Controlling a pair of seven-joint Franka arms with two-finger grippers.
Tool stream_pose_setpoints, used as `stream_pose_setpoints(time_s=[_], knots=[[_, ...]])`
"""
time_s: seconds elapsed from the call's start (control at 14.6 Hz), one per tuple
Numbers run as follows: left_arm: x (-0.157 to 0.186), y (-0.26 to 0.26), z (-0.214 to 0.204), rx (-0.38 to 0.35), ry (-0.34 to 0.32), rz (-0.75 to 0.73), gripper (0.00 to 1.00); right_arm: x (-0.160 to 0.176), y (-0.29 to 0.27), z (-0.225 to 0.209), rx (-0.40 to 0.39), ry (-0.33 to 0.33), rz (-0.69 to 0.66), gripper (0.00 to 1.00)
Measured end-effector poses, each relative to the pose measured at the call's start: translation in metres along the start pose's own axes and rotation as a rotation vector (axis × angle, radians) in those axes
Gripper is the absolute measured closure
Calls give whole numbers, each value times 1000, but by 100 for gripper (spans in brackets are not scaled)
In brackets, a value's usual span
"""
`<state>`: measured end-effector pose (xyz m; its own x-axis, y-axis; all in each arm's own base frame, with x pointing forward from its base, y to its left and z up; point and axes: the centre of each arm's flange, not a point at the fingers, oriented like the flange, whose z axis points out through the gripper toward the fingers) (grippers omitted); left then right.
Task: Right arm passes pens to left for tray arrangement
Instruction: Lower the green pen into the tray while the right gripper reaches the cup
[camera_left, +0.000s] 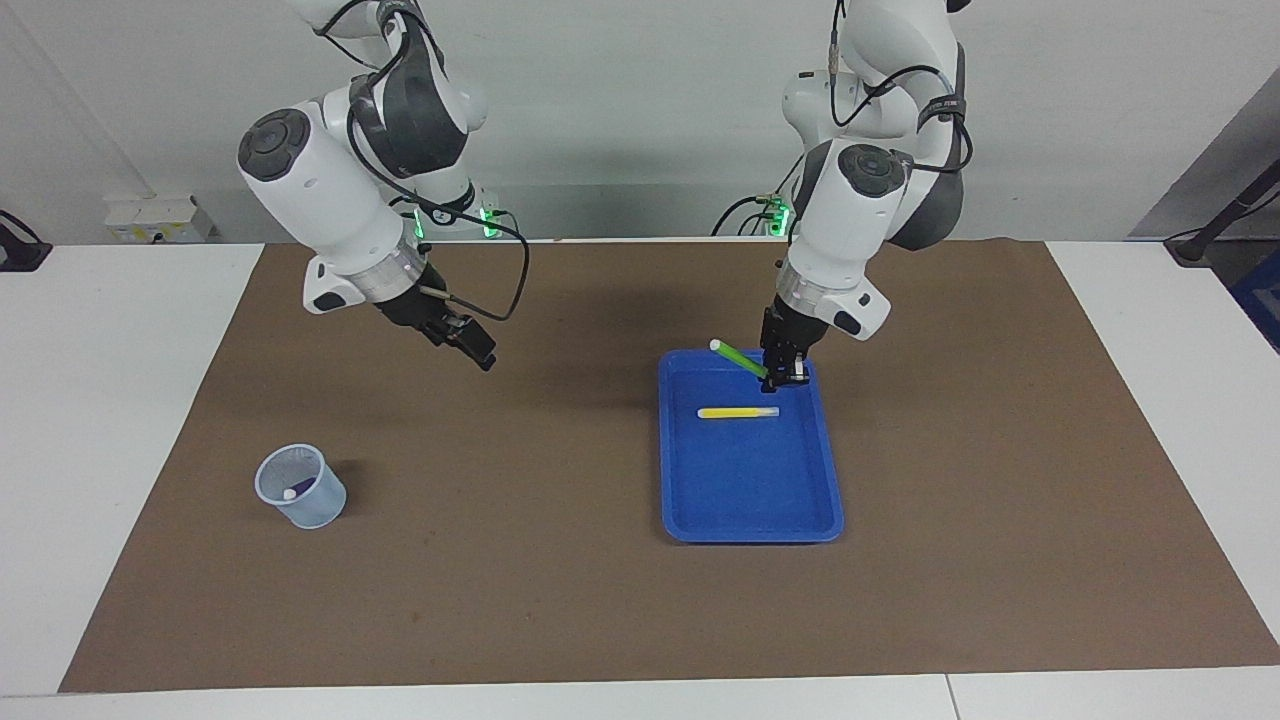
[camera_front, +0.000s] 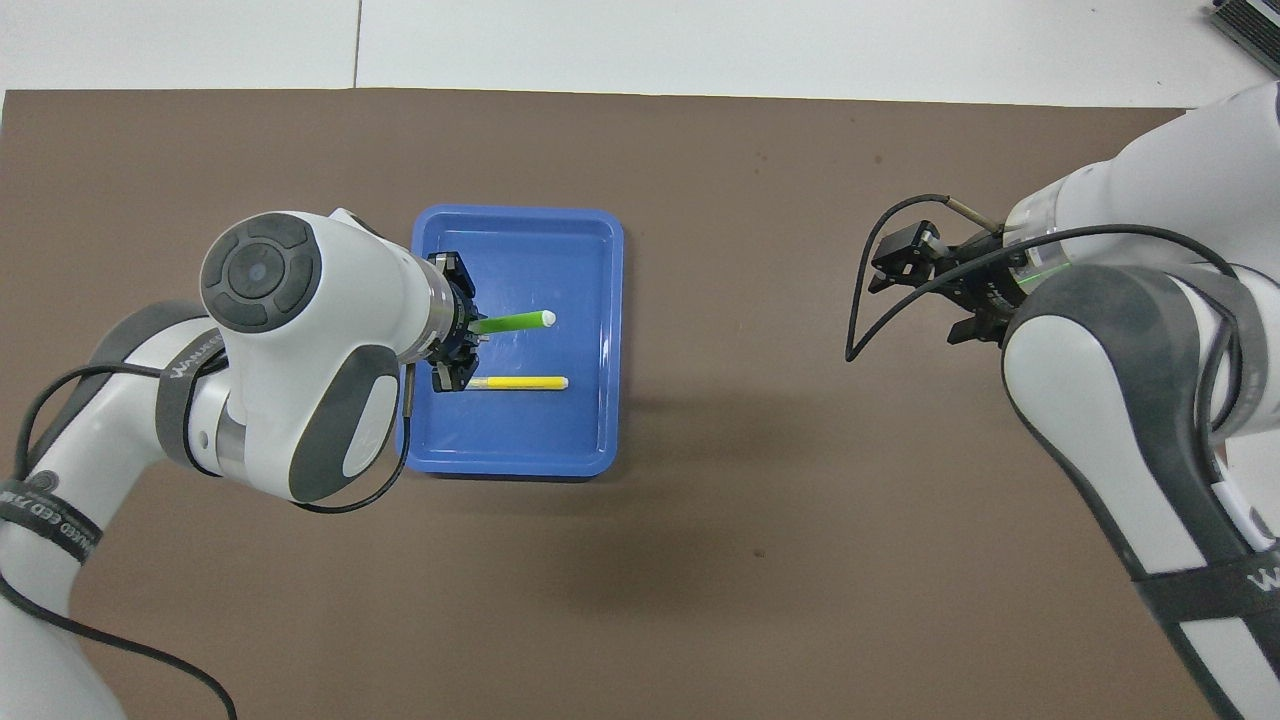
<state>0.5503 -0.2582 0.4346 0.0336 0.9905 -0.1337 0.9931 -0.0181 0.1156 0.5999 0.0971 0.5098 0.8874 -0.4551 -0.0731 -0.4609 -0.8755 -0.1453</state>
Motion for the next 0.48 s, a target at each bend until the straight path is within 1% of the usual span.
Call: stream_pose_setpoints(time_s=[0.27, 0.34, 0.48], knots=[[7, 0, 30, -7, 41, 27, 83, 27, 25, -6, -110, 127, -252, 3], [9, 2, 39, -8, 48, 33, 83, 33, 28, -6, -124, 156, -305, 4], [13, 7, 56, -20, 55, 38, 83, 46, 39, -4, -135, 183, -370, 4]])
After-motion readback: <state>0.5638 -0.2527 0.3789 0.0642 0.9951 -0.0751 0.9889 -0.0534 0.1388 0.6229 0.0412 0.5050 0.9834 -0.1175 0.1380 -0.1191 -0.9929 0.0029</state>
